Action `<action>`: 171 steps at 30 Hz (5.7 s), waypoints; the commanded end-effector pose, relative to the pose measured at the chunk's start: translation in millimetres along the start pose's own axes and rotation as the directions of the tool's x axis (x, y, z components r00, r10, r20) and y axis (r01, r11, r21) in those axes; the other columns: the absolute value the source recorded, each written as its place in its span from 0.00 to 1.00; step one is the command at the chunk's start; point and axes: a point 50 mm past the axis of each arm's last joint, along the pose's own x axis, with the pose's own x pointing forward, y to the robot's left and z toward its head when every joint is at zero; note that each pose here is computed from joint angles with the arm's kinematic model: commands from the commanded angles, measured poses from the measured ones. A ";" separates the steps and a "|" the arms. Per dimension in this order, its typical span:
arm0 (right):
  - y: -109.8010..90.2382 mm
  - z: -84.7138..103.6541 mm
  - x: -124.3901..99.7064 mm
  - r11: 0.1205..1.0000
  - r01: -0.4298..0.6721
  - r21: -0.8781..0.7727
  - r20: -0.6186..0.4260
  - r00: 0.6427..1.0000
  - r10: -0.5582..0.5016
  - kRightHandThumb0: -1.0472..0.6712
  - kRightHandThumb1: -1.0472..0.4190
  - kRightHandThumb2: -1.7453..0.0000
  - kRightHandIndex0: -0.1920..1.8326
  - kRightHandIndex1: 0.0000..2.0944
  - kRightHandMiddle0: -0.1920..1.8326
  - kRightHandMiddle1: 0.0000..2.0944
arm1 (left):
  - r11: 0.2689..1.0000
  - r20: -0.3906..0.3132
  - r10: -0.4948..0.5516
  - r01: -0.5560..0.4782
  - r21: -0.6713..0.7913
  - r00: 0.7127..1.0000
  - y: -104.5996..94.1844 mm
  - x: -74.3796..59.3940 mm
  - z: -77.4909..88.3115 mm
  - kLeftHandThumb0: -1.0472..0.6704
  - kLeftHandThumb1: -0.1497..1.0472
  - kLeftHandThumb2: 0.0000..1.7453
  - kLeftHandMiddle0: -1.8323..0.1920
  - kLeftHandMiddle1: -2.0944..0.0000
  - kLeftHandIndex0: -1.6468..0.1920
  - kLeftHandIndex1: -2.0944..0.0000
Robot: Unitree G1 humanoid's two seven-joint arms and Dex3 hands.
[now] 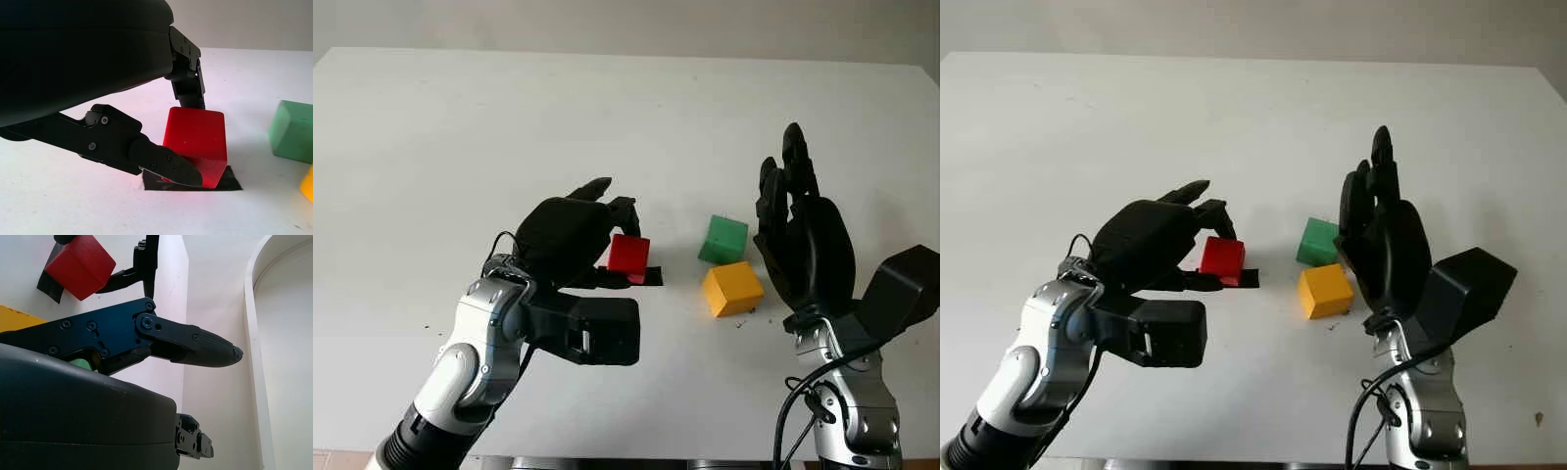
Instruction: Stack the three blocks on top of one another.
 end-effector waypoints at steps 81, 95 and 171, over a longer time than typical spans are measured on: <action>-54.1 107.3 47.1 0.105 -0.279 -0.955 -0.188 0.838 0.512 0.22 0.17 0.97 0.07 0.04 0.23 0.07 | 0.313 -0.382 0.473 -0.556 -0.770 0.794 17.8 -51.9 -76.4 0.20 1.00 0.38 0.98 0.98 0.98 0.98; -50.2 118.1 51.1 -0.417 0.031 -0.908 -0.333 0.549 0.767 0.26 0.17 0.96 0.16 0.05 0.31 0.07 | 0.350 -0.380 0.456 -0.554 -0.755 0.805 13.4 -44.8 -72.7 0.17 1.00 0.37 0.99 0.98 0.99 0.98; -50.1 55.7 50.8 -0.475 0.225 -0.851 -0.442 0.180 0.879 0.33 0.07 0.97 0.20 0.02 0.29 0.43 | 0.464 -0.340 0.433 -0.530 -0.710 0.835 8.6 -39.3 -62.1 0.19 1.00 0.38 0.98 0.97 0.98 0.97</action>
